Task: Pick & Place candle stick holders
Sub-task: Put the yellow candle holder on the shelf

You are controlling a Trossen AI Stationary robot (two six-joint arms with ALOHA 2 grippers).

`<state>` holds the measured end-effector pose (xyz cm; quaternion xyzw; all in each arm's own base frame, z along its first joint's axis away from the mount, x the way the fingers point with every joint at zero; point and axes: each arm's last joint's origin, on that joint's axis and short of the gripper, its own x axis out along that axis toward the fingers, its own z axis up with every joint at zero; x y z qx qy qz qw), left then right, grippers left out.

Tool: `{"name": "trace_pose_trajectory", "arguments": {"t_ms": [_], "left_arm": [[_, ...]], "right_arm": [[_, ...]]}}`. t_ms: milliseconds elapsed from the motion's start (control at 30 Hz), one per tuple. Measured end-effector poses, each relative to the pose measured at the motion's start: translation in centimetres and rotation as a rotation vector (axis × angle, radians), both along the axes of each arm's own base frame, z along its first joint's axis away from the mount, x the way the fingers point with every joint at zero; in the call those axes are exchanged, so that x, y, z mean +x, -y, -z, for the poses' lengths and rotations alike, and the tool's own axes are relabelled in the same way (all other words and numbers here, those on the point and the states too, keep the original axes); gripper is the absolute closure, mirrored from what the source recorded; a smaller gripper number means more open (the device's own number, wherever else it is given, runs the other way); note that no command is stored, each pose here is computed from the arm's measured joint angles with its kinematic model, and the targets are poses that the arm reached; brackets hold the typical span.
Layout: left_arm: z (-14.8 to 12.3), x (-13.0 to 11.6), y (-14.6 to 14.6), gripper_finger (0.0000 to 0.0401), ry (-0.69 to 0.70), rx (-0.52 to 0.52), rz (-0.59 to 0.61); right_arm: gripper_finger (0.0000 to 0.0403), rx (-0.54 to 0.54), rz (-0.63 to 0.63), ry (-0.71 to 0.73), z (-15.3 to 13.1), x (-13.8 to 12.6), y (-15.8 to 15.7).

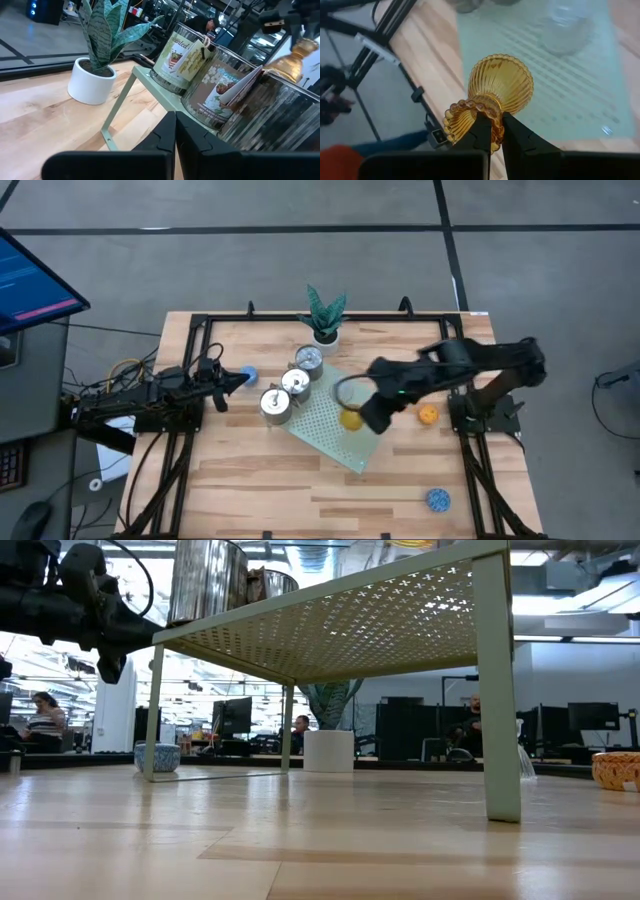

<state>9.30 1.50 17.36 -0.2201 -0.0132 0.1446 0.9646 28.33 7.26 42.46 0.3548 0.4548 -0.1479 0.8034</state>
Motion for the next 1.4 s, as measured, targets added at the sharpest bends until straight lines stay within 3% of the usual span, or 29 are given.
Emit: {"name": "trace_pose_trajectory", "arguments": {"t_ms": [300,600,900,1400], "left_arm": [[0.0,0.0,0.0,0.0393,0.004,0.0,0.0],[-0.1,0.0,0.0,0.0393,0.007,0.001,0.0],[-0.2,0.0,0.0,0.0391,0.016,0.002,0.0],[-0.3,0.0,0.0,0.039,0.026,0.003,0.0]], "right_arm": [[0.0394,-0.03,-0.031,-0.034,1.5,5.4,0.9],[0.0394,-0.029,0.007,-0.131,3.6,7.4,1.7],[0.0394,-0.014,0.033,-0.178,5.3,8.8,1.9],[0.0394,0.003,0.054,-0.22,5.8,8.9,3.0]]}}
